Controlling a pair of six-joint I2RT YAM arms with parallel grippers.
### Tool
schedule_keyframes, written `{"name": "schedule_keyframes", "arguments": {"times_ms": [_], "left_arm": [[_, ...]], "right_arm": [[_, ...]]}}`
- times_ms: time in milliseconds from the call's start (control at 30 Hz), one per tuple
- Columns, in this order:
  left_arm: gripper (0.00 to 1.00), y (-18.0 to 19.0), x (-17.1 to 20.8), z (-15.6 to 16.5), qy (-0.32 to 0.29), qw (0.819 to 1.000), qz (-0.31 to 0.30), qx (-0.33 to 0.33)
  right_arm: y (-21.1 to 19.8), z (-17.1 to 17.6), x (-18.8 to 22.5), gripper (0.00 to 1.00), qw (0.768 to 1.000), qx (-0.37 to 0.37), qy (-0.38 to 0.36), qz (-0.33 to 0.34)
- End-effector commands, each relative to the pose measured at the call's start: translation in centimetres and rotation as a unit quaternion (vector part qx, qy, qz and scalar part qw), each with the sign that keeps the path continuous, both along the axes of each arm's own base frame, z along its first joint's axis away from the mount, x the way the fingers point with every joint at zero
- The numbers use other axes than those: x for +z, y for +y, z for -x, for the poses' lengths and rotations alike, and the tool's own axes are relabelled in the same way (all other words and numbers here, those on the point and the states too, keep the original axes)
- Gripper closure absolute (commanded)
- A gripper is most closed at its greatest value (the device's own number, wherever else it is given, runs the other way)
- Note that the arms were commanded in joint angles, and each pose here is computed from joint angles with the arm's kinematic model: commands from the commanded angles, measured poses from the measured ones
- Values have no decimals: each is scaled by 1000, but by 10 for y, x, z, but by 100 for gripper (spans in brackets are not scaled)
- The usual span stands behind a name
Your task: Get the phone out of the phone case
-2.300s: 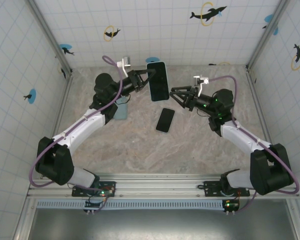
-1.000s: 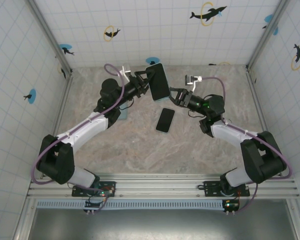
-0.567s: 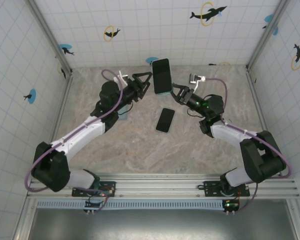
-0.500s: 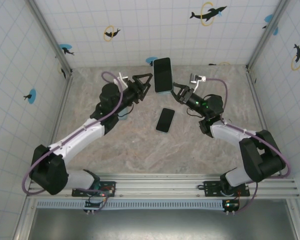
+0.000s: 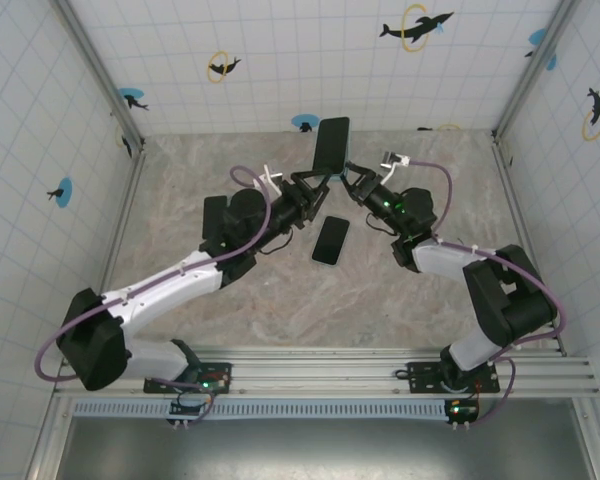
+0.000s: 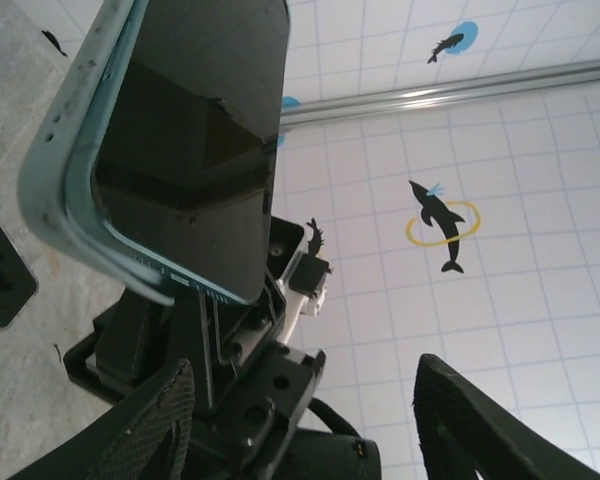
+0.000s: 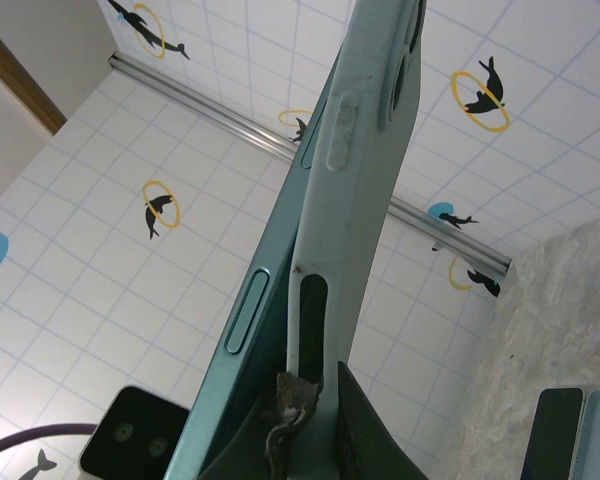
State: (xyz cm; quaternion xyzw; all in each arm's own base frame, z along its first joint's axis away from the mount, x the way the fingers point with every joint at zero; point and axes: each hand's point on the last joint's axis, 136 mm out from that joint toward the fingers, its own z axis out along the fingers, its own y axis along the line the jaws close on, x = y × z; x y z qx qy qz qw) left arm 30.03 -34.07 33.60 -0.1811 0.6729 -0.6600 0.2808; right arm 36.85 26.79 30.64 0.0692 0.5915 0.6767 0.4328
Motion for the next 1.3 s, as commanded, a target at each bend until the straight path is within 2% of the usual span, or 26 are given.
{"name": "schedule_keyframes", "arguments": {"times_ms": [0, 233, 567, 833, 1067, 1267], "left_arm": [[43, -5, 16, -7, -9, 999, 30, 6], [47, -8, 14, -16, -10, 999, 49, 14], [51, 5, 11, -34, -9, 997, 55, 47], [59, 8, 7, -46, -3, 996, 62, 68], [80, 3, 37, -48, -27, 995, 78, 60], [92, 4, 49, -45, -35, 994, 81, 57]], "right_arm": [[-2, 7, 45, 97, 997, -10, -73, -31], [-2, 13, 49, 98, 996, -1, -80, -37], [4, 24, 49, 99, 995, 16, -94, -33], [8, 33, 46, 100, 995, 19, -96, -35], [11, 31, 33, 99, 997, 11, -80, -21], [6, 13, 12, 99, 999, -31, -34, 7]]}}
